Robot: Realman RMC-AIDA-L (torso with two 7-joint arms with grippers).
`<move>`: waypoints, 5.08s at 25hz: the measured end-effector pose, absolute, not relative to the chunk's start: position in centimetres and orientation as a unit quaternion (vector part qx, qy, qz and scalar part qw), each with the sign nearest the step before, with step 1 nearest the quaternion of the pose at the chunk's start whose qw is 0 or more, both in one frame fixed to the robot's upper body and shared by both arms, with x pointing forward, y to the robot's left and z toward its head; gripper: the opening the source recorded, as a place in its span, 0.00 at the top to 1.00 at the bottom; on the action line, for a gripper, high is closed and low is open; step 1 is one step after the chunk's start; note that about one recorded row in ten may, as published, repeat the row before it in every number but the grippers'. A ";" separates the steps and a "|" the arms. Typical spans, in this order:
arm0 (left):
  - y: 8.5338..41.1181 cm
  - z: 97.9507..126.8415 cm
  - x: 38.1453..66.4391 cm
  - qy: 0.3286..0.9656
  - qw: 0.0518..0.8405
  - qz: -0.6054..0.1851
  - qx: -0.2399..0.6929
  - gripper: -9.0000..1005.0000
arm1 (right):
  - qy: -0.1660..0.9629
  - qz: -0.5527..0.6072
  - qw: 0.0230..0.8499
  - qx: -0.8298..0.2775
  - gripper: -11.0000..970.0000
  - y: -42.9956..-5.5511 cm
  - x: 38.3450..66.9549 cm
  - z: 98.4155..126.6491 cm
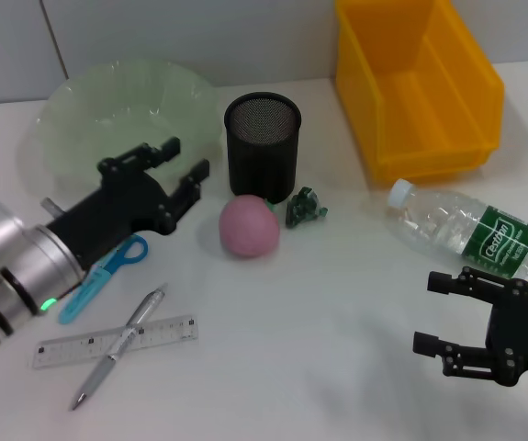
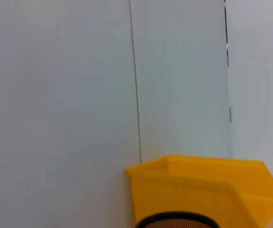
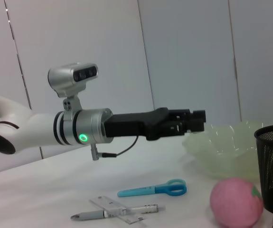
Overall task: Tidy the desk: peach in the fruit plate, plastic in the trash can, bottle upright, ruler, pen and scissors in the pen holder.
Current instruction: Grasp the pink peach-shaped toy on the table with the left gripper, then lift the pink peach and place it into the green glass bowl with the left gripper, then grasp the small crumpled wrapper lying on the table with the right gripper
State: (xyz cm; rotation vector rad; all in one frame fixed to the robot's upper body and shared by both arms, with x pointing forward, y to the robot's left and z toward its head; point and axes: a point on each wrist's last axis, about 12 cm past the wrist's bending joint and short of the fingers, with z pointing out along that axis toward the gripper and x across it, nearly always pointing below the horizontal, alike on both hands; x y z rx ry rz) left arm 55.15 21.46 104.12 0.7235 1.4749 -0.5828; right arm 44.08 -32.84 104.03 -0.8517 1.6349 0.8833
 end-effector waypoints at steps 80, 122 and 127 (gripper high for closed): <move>23.7 104.7 55.2 0.648 0.640 -0.268 0.314 0.19 | 0.662 0.380 0.561 -0.320 0.15 -34.3 44.0 106.0; 22.4 101.4 49.9 0.663 0.522 -0.352 0.405 0.19 | 0.901 0.169 0.239 -0.321 0.15 -18.3 63.8 113.8; 22.4 101.4 49.9 0.663 0.521 -0.353 0.405 0.19 | 0.902 0.160 0.237 -0.322 0.15 -17.3 64.2 112.5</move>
